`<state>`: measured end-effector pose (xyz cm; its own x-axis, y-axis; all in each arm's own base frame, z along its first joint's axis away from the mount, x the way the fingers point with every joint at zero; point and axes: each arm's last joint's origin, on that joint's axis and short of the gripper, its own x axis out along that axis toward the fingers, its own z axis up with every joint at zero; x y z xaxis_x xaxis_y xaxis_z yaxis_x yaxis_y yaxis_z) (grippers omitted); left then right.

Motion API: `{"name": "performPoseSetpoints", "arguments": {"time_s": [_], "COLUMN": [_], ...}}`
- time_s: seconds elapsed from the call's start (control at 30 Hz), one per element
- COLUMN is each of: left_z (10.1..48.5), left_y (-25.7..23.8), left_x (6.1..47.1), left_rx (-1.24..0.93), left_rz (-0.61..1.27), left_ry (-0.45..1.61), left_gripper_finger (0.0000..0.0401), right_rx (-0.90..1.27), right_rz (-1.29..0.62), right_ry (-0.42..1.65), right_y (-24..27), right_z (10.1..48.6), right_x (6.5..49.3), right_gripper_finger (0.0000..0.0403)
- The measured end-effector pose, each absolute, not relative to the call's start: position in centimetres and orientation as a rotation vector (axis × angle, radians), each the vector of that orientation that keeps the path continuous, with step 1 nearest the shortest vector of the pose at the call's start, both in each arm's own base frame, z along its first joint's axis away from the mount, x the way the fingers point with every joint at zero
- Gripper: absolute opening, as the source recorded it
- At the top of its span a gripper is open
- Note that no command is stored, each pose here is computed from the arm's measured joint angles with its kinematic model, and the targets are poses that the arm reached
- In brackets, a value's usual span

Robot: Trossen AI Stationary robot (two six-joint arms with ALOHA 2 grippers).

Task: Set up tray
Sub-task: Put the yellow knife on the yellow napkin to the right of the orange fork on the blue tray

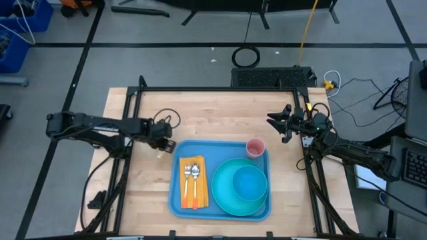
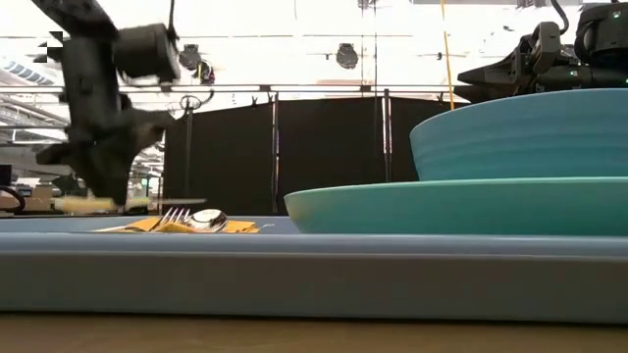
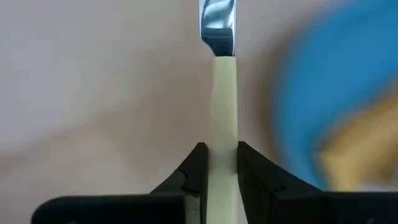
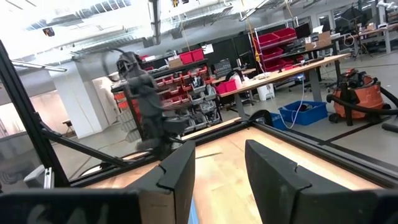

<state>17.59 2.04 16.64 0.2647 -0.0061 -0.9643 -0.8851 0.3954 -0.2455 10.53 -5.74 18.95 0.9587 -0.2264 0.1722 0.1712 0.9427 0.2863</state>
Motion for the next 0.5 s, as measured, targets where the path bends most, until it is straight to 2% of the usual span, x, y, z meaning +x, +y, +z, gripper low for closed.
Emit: {"name": "performPoseSetpoints", "arguments": {"time_s": [0.13,0.33,0.5], "left_z": [18.6,20.5,18.7], "left_y": [-0.4,-6.0,-11.1], "left_x": [19.4,22.1,23.5], "left_rx": [-1.037,-1.210,-1.342], "left_rz": [0.680,0.515,0.497], "left_ry": [0.987,0.569,0.374], "left_gripper_finger": [0.0059,0.0059,0.0059], "right_rx": [0.271,0.271,0.271], "right_rz": [-0.204,-0.205,-0.205], "right_ry": [-0.205,-0.204,-0.204], "right_y": [-5.7,-5.7,-5.7], "right_z": [18.9,18.9,18.9], "right_x": [10.5,10.5,10.5], "right_gripper_finger": [0.0130,0.0130,0.0130]}}
